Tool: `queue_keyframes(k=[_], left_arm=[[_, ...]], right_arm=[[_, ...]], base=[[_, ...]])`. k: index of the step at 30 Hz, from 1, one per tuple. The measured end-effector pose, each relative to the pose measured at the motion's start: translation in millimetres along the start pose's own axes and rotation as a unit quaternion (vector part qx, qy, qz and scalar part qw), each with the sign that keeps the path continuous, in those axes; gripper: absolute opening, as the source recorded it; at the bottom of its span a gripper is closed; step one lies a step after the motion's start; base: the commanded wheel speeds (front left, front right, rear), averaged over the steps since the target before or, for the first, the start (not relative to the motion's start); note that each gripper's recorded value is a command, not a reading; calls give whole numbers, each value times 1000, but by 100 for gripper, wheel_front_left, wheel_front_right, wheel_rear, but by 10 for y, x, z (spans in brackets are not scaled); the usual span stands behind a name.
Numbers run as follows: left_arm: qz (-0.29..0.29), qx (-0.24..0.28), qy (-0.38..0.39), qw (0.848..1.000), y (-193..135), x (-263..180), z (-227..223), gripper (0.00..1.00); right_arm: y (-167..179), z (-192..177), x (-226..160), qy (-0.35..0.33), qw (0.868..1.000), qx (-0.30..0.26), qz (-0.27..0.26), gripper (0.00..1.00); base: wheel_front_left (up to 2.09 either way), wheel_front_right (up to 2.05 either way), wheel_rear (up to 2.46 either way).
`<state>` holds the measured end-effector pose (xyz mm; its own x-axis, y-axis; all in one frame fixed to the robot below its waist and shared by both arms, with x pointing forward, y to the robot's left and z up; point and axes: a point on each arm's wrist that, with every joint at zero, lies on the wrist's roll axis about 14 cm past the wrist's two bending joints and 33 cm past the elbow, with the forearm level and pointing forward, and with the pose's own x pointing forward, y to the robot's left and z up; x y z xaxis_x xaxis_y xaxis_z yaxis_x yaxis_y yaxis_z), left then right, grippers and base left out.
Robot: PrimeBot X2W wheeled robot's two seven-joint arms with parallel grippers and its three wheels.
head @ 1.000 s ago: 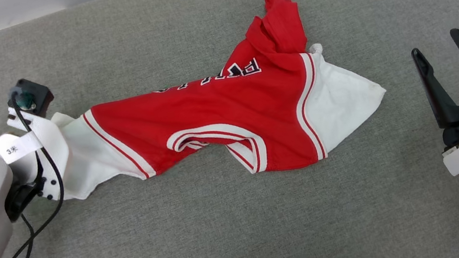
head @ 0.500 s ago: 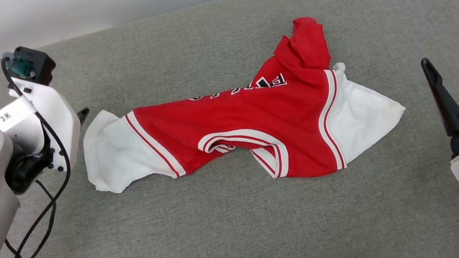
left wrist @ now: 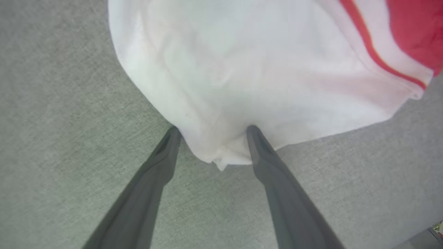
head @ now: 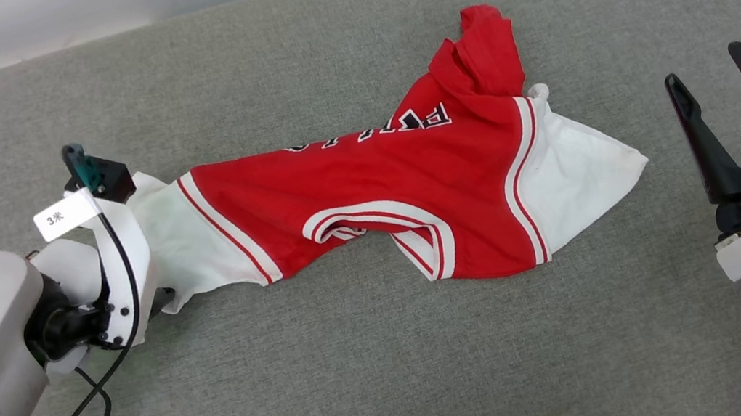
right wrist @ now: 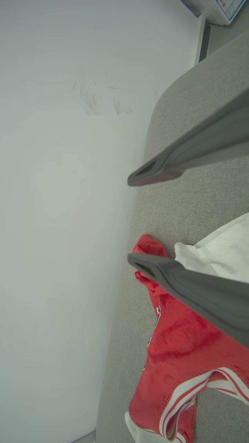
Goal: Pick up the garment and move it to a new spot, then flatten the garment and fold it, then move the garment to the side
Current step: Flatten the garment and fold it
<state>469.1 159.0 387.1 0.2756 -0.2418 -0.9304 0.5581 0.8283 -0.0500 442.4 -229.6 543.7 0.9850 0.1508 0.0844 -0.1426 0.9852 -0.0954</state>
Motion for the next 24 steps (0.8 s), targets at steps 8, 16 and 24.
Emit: queue_keyframes(k=[8,16,24], left_arm=[[1,29,13,999,-35,101,-71,0],[17,35,-71,997,35,-279,57,0],[38,27,-135,990,106,-680,119,0]], right_arm=[[-27,-43,53,7,1000,-4,-1,100],[-87,197,163,45,993,-101,44,100],[50,-222,112,283,941,-122,137,100]], base=[[0,0,0],[0,0,0],[0,0,0]])
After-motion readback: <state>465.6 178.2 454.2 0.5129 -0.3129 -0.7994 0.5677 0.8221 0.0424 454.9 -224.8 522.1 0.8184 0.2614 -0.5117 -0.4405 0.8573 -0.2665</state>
